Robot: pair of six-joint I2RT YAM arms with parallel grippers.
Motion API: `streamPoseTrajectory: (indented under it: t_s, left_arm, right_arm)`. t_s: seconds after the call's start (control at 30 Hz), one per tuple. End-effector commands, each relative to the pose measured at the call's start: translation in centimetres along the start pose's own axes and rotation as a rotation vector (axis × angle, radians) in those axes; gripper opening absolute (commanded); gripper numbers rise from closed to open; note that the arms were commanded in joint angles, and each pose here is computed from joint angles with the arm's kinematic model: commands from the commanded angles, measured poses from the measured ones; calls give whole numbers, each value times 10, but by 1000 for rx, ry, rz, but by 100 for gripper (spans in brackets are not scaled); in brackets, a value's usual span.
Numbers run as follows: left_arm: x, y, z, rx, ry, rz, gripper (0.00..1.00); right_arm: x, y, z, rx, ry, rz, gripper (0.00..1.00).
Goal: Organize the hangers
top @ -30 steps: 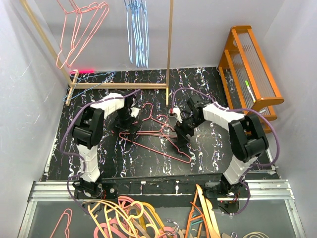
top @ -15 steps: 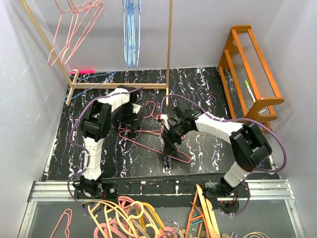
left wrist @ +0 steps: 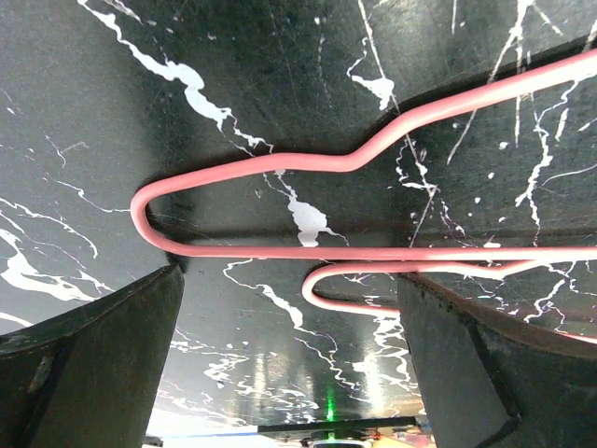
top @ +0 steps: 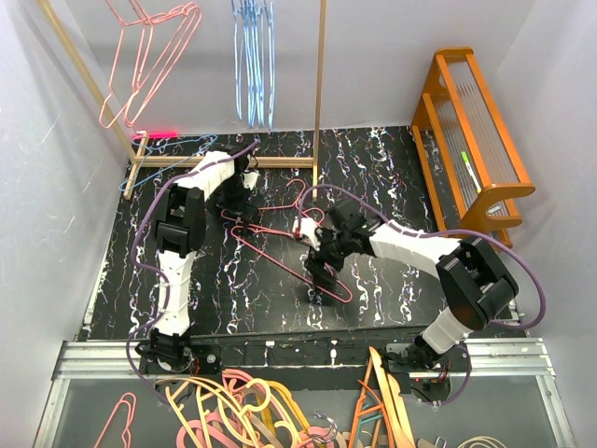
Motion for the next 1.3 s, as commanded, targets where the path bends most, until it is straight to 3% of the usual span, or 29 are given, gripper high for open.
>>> streamPoseTrajectory:
  t_s: [0.0, 0.17, 0.27, 0.57, 0.93, 1.27]
  left_arm:
    - [-22, 11, 22, -95, -77, -11, 97]
    - [-23, 8, 16, -75, -88, -24, 97]
    - [-24, 7, 13, -64, -97, -34, 97]
    - [-30, 6, 8, -64, -119, -46, 97]
    - [-43, 12, 10, -100, -146, -40, 97]
    - [-73, 25, 12, -139, -192, -28, 97]
  right_arm:
    - [-48, -68, -53, 242, -119, -316, 85]
    - [-29, -130, -93, 288, -92, -296, 88]
    - [0, -160, -87, 280, -15, -284, 99]
    - [28, -176, -57, 189, 36, -262, 99]
    - [42, -113, -17, 38, 74, -226, 99]
    - [-5, -34, 48, -88, -18, -166, 99]
Point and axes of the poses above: each gripper's point midway between its finger pads, its own z axis out along the fingers, its own y axis along the line the jaws close on, x = y × z, the point moved 6 cm from there along -z, back along the fingers, and after that the axes turned 6 degrees about -z, right-handed, at the moved point
